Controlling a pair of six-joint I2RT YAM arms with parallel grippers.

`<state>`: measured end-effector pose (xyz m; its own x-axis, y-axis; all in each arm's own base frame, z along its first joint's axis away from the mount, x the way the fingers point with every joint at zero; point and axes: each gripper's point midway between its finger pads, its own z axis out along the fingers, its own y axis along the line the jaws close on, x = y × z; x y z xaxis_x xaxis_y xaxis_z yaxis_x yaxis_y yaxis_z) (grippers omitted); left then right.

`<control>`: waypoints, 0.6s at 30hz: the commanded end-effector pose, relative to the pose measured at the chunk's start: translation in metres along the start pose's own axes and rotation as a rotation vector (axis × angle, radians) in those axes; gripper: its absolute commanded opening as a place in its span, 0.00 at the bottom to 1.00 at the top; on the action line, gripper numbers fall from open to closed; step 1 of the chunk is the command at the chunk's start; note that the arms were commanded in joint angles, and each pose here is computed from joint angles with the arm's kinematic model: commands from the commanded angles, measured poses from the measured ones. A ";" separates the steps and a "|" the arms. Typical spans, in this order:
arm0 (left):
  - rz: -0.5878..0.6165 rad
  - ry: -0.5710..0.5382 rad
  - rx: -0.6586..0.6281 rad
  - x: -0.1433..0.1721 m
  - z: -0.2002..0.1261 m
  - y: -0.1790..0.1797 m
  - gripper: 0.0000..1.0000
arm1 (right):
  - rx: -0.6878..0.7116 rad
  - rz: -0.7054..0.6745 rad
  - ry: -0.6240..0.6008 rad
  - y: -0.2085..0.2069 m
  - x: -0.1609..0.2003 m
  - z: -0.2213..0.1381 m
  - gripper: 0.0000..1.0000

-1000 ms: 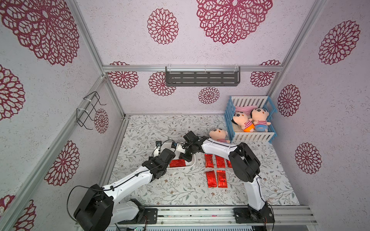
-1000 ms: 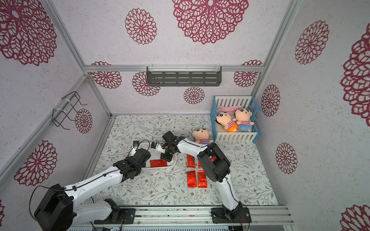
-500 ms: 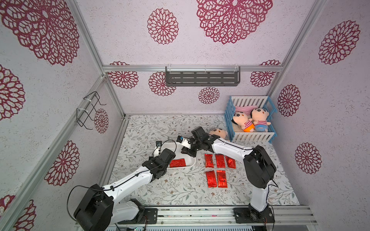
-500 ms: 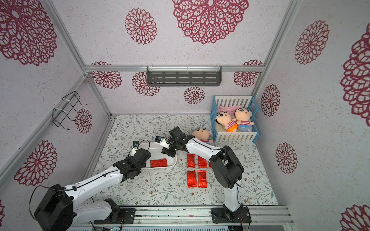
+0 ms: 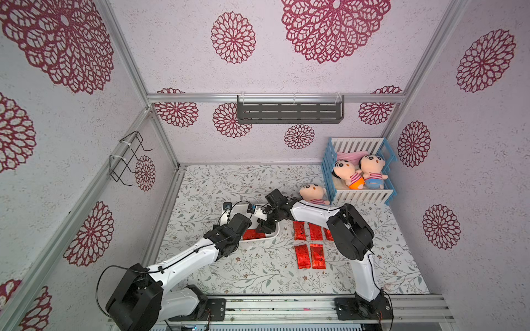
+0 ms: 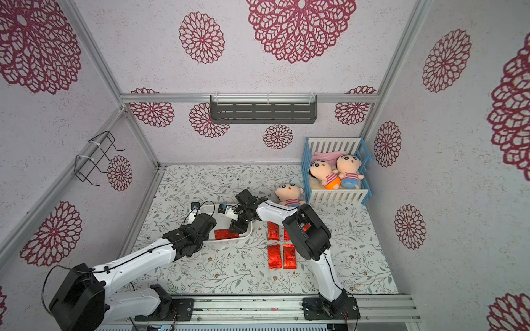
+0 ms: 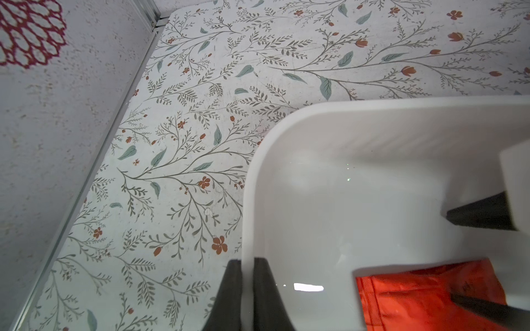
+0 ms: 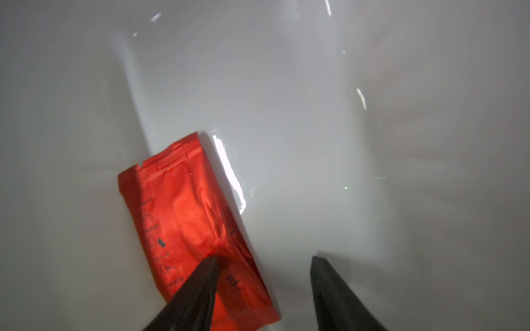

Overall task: Take the tea bags out of the storage box
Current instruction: Pick up the tea bag from the storage box.

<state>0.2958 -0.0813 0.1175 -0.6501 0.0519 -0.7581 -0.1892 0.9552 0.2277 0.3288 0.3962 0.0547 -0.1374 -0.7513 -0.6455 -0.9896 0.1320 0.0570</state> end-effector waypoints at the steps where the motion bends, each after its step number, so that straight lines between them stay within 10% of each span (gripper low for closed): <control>1: 0.016 -0.018 0.012 -0.004 -0.003 -0.006 0.00 | -0.150 -0.070 0.030 0.032 0.007 0.008 0.53; 18: 0.022 -0.012 0.011 -0.004 -0.001 -0.007 0.00 | -0.198 -0.071 0.079 0.047 0.011 0.009 0.11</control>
<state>0.2955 -0.0815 0.1154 -0.6555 0.0563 -0.7531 -0.1863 0.9543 0.2335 0.3091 0.4015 0.0501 -0.1540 -0.7815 -0.6046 -0.9874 0.0987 0.1239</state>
